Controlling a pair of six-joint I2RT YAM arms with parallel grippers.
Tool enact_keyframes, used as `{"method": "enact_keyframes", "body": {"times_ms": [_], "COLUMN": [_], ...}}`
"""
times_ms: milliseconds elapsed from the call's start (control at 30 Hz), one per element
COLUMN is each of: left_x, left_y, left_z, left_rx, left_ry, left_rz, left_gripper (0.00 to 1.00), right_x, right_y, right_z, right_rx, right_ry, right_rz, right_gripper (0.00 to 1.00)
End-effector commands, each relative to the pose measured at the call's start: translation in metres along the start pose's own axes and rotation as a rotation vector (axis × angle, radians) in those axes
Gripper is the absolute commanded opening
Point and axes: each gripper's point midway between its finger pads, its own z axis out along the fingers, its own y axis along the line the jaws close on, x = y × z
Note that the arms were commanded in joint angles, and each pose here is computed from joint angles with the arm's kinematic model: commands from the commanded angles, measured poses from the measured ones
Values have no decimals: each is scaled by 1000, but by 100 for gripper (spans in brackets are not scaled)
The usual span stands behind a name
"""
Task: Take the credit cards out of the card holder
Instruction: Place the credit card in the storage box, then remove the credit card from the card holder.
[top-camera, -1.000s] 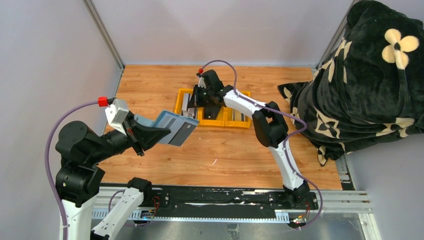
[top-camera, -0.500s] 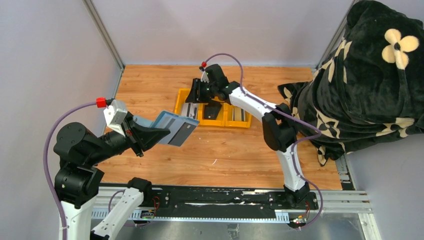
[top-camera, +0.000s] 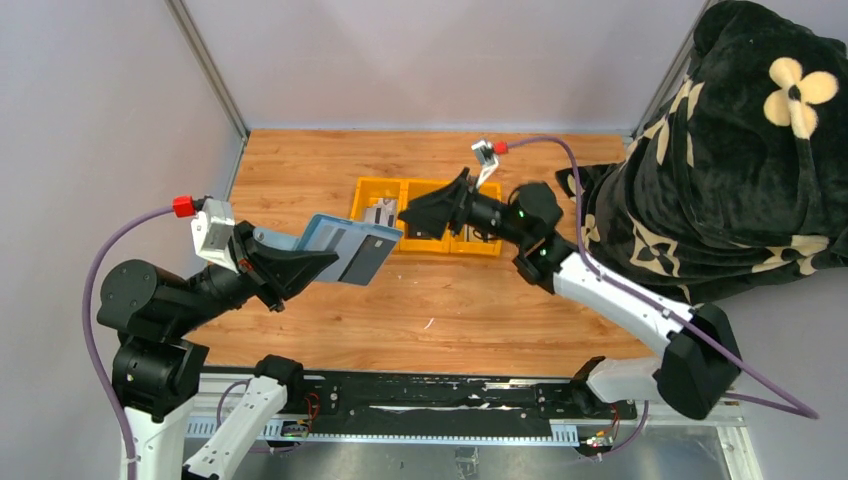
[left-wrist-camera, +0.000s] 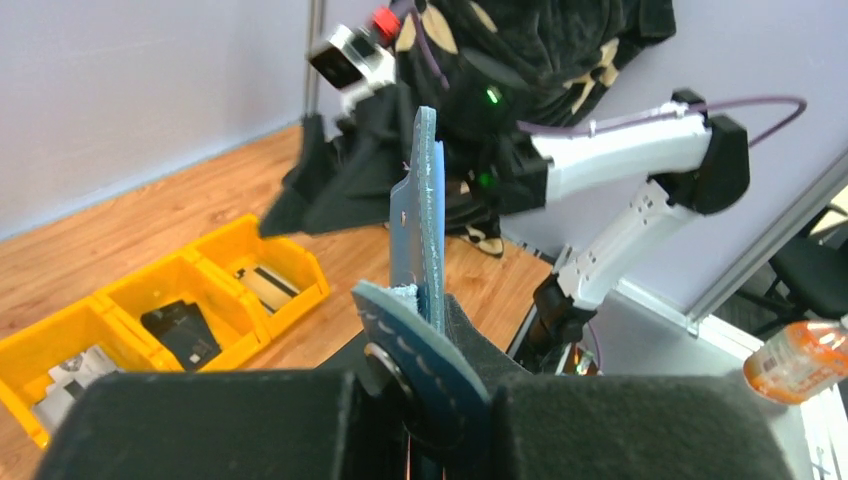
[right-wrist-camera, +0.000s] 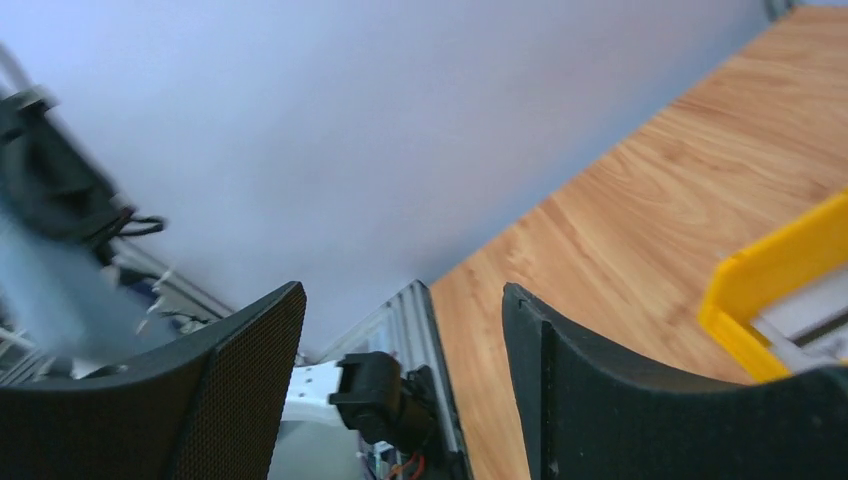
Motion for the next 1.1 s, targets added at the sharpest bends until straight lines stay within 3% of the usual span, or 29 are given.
{"method": "enact_keyframes", "body": {"times_ms": [0,167,367,800,867,933,1000,1033,1067], "left_x": [-31,-36,-35,-33,-31,-28,-22,-18,-13], "left_y": [-4,-1,-2,-9,-8,-6,0,2,4], "left_z": [3,6,8,7,6,6,5,5,5], "left_rx": [0,-6,5,32,27,17,-6,-15,-21], "left_ry": [-128,-151,-149,-139,-137,-129,-112,-99,-85], "left_rz": [13,-20,-69,-100,-100,-94,-84,-73,-45], "left_gripper": [0,0,0,0,0,0,3,8,22], "right_x": [5,21,22,34,32,32,33,33,31], "right_y": [57,97,155,177,177,177,174,171,167], "right_z": [-30,-57,-53,-22,-22,-23,-23,-22,-23], "right_rx": [-251,-422,-636,-681,-676,-671,-654,-630,-605], "right_ry": [-159,-265,-329,-307,-316,-309,-283,-261,-242], "right_rz": [-15,-20,-36,-31,-34,-36,-36,-32,-29], "right_gripper": [76,77,77,77,68,53,24,7,0]}}
